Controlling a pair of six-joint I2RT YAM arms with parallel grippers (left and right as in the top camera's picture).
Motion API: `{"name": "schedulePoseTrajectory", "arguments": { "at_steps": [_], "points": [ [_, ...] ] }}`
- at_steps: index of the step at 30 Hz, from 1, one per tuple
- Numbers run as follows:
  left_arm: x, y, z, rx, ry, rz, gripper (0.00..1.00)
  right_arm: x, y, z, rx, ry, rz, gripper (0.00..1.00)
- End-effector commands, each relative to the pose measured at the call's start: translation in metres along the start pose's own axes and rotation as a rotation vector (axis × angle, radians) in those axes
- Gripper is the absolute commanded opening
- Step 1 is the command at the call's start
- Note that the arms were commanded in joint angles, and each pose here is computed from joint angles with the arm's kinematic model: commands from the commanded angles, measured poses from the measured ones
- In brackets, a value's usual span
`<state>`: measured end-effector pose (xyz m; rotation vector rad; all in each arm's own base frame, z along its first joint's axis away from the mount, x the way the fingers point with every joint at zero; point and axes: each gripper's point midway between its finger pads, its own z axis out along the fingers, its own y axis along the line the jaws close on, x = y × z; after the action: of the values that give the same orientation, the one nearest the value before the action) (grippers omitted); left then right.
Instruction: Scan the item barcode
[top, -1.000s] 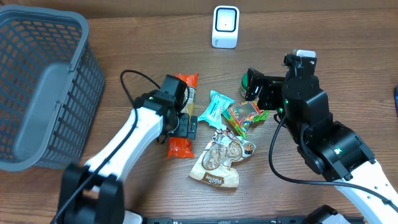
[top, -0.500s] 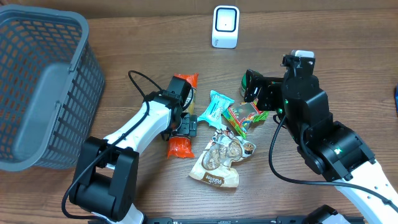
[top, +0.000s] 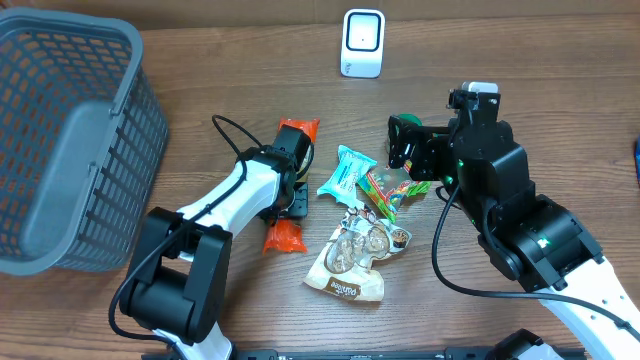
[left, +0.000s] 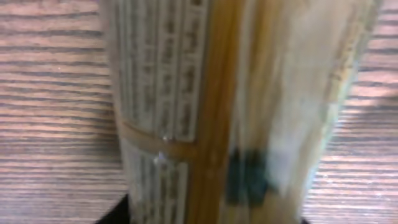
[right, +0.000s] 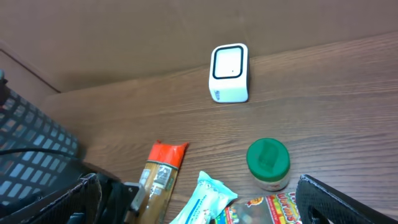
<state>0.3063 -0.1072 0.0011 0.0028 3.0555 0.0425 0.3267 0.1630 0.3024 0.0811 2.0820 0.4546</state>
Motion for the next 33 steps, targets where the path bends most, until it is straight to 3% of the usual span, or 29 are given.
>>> {"name": "schedulePoseTrajectory", "arguments": {
  "at_steps": [1,6,12,18,25,29,33],
  "points": [
    [0.012,-0.006,0.009,0.033,0.060,0.004,0.19,-0.006,0.009,-0.007,-0.044,-0.012,0.006,1.00],
    [0.014,-0.028,-0.005,0.170,0.086,0.062,0.04,-0.001,0.015,-0.007,-0.082,0.014,0.004,1.00],
    [0.001,-0.048,-0.055,0.353,0.030,0.172,0.04,0.014,0.022,-0.004,-0.130,0.081,-0.002,1.00],
    [-0.017,-0.052,-0.124,0.561,-0.136,0.253,0.04,0.028,0.024,0.004,-0.206,0.155,0.018,1.00],
    [-0.029,-0.025,-0.171,0.727,-0.277,0.223,0.04,0.022,0.028,-0.007,-0.498,0.212,-0.088,1.00],
    [-0.026,-0.042,-0.214,1.026,-0.388,0.364,0.04,0.030,0.039,-0.016,-0.764,0.282,-0.135,1.00],
    [-0.018,-0.052,-0.245,1.209,-0.472,0.475,0.04,0.044,0.041,-0.005,-0.941,0.335,-0.155,1.00]
  ]
}}
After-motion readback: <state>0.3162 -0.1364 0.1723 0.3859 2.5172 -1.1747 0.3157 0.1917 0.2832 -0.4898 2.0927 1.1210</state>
